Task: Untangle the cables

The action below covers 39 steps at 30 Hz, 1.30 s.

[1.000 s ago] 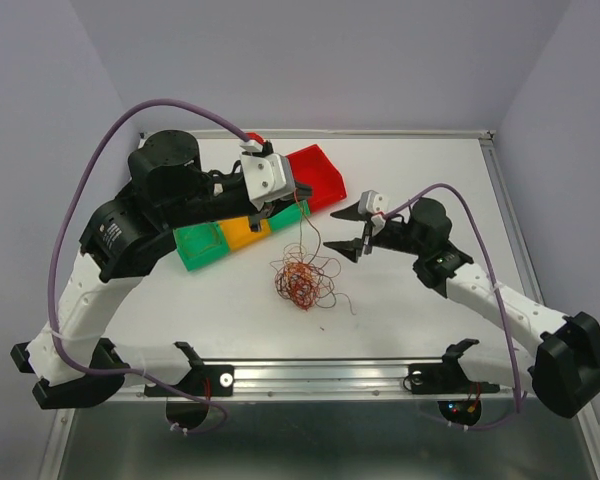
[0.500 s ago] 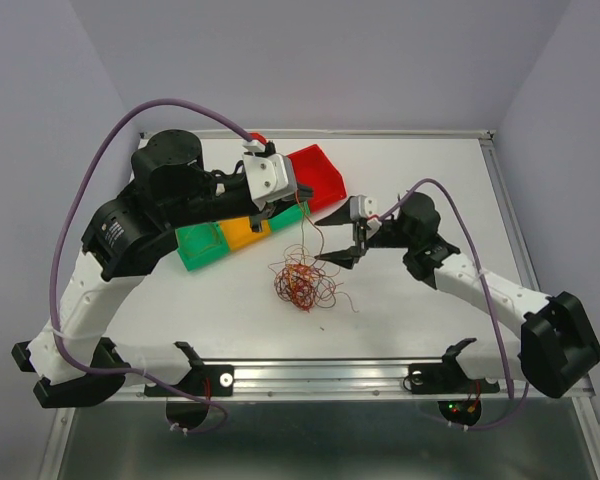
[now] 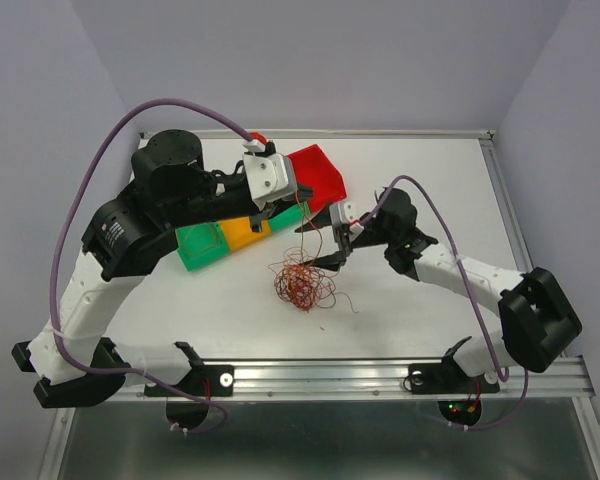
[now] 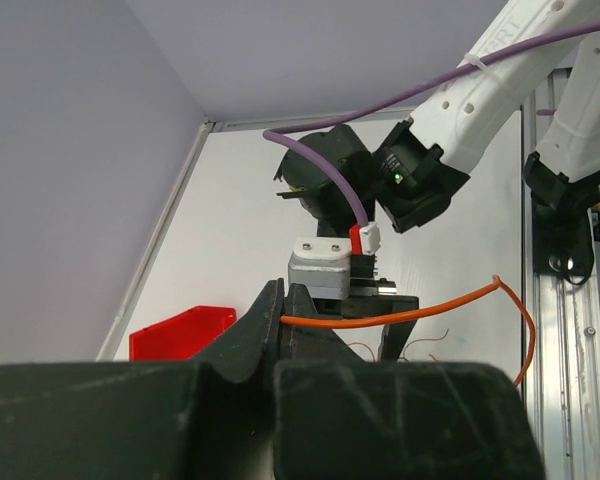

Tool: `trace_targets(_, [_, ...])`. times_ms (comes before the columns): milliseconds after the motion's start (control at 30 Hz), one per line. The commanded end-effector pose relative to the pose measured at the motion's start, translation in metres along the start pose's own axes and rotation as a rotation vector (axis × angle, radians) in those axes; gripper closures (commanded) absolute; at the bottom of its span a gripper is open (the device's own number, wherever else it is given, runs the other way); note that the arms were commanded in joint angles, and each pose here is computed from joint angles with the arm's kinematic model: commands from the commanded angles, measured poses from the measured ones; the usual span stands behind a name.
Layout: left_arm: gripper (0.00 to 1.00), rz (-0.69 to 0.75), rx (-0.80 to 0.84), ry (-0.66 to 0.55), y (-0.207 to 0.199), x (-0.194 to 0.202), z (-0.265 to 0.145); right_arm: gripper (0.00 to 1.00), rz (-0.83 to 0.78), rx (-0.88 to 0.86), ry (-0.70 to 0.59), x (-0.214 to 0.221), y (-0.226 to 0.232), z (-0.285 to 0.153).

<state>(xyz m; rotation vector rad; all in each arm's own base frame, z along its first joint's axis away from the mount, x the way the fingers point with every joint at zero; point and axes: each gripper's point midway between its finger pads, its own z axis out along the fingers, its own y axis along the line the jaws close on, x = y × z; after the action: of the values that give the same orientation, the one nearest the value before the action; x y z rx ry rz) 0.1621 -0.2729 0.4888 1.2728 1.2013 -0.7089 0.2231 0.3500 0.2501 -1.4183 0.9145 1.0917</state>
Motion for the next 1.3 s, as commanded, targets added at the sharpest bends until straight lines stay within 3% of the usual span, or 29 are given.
trace_targets(0, [1.0, 0.029, -0.011, -0.077, 0.003, -0.025, -0.004, 0.25, -0.169, -0.052, -0.093, -0.041, -0.004, 0.014])
trace_targets(133, [1.0, 0.025, -0.013, -0.076, 0.004, -0.025, -0.003, 0.41, -0.179, -0.076, -0.115, -0.043, -0.004, 0.023])
trace_targets(167, [1.0, 0.025, -0.015, -0.075, 0.004, -0.025, -0.003, 0.52, -0.176, -0.084, -0.12, -0.042, -0.003, 0.026])
trace_targets(233, [1.0, 0.028, -0.02, -0.079, 0.005, -0.026, -0.004, 0.62, -0.166, -0.094, -0.136, -0.042, -0.004, 0.029])
trace_targets(333, [1.0, 0.029, -0.028, -0.084, 0.005, -0.027, -0.006, 0.99, -0.125, -0.065, -0.138, -0.041, -0.012, 0.033])
trace_targets(600, [1.0, 0.038, -0.036, -0.112, -0.002, -0.034, -0.025, 1.0, -0.024, 0.153, -0.101, -0.027, -0.028, 0.02])
trace_targets(733, [1.0, 0.037, -0.021, -0.12, -0.006, -0.036, -0.026, 0.91, -0.041, 0.083, -0.109, -0.024, -0.004, 0.015])
trace_targets(767, [1.0, 0.034, -0.023, -0.116, -0.005, -0.035, -0.025, 0.99, -0.049, 0.082, -0.122, -0.027, -0.002, 0.014])
trace_targets(867, [1.0, 0.027, -0.032, -0.102, -0.002, -0.03, -0.02, 0.99, -0.03, 0.142, -0.161, -0.035, -0.004, 0.008])
trace_targets(1067, [1.0, 0.029, -0.036, -0.126, -0.005, -0.038, -0.031, 0.99, 0.186, 0.598, -0.196, -0.023, -0.06, -0.026])
trace_targets(1200, [1.0, 0.032, -0.035, -0.138, -0.009, -0.042, -0.039, 0.99, 0.419, 1.105, -0.219, 0.016, -0.11, -0.104])
trace_targets(1267, [1.0, 0.037, -0.035, -0.145, -0.01, -0.045, -0.043, 0.99, 0.536, 1.306, -0.125, 0.052, -0.117, -0.143])
